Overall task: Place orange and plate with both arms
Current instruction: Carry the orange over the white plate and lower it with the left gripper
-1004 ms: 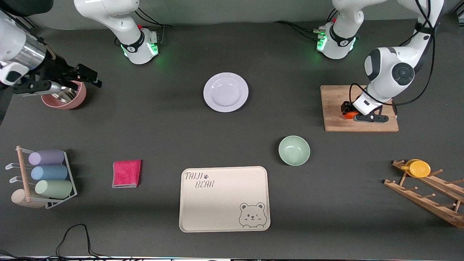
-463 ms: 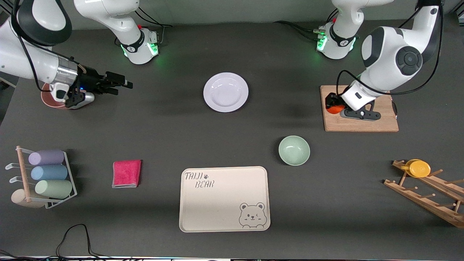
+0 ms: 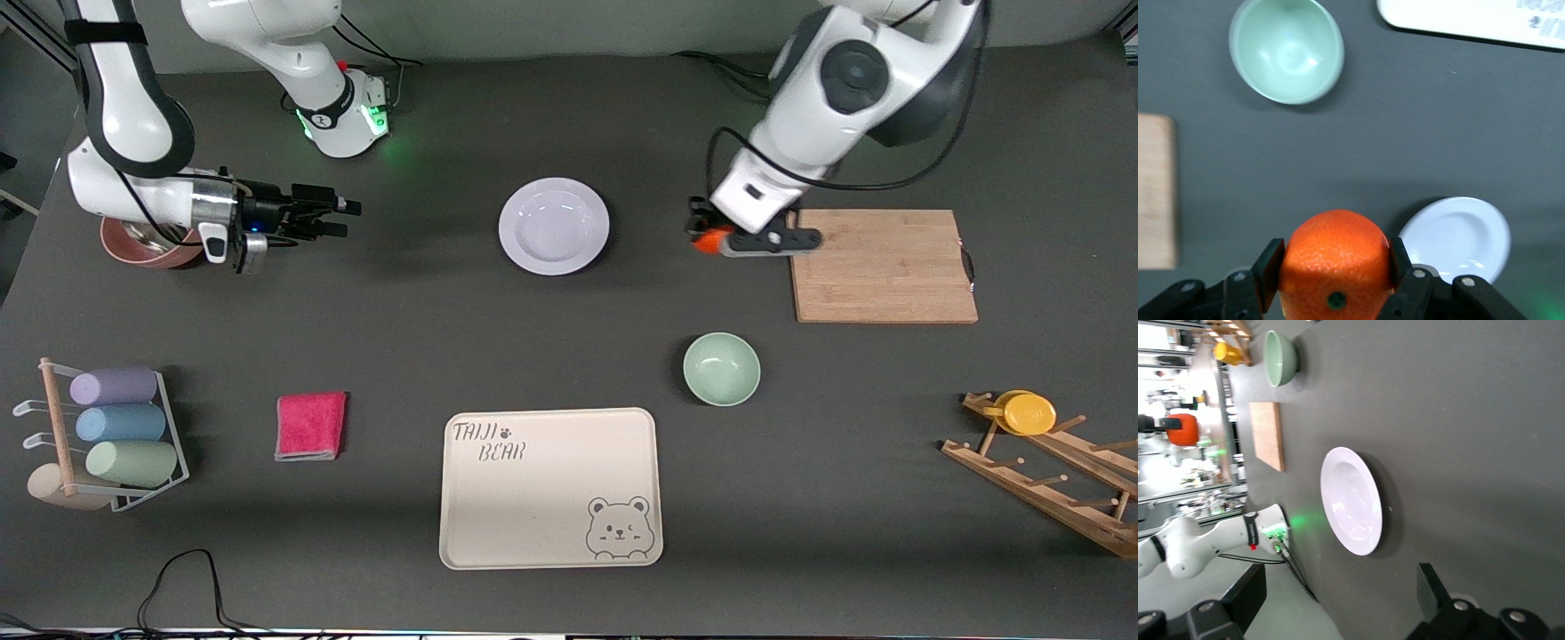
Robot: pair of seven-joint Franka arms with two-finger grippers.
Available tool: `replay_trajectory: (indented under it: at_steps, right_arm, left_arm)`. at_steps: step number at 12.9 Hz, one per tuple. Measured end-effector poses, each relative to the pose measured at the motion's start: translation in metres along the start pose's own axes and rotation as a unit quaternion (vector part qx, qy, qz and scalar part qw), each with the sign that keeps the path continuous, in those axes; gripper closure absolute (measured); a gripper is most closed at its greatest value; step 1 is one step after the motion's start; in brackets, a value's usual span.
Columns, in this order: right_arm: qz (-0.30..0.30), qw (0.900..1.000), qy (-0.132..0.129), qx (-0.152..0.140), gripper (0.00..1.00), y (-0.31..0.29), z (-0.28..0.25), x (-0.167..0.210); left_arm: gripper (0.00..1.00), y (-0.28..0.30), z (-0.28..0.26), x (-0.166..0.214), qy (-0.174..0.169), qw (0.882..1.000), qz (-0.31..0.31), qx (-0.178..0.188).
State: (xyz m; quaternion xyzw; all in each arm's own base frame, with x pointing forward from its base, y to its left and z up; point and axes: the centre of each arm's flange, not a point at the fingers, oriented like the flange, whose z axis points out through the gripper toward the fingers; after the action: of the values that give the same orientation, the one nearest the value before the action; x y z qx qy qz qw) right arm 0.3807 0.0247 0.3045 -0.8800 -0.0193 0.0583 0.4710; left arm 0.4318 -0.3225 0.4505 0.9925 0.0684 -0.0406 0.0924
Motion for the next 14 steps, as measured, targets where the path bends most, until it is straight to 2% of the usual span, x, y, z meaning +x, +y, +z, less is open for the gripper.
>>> replay_trajectory:
  at_steps: [3,5,9,11,14]
  right_arm:
    - [-0.04,0.998,0.02,0.052,0.0,0.045,0.037,-0.016]
    - [-0.056,0.995,0.031,0.071,0.0,0.077,0.061,-0.026]
    - [-0.041,0.993,0.059,0.098,0.0,0.124,0.096,-0.04]
    - [-0.025,0.992,0.069,0.103,0.0,0.135,0.104,-0.043]
    - [-0.018,0.99,0.083,0.11,0.0,0.14,0.116,-0.045]
  left_arm:
    - [0.32,0.065,0.033,-0.025,0.005,0.999,-0.042,-0.008]
    - [0.32,0.096,0.076,-0.045,0.025,0.998,-0.062,0.01]
    - [0.32,0.14,0.151,-0.08,0.047,0.993,-0.091,0.054]
    - [0.32,0.155,0.184,-0.097,0.059,0.991,-0.109,0.056]
    - [0.32,0.16,0.231,-0.11,0.06,0.989,-0.125,0.058]
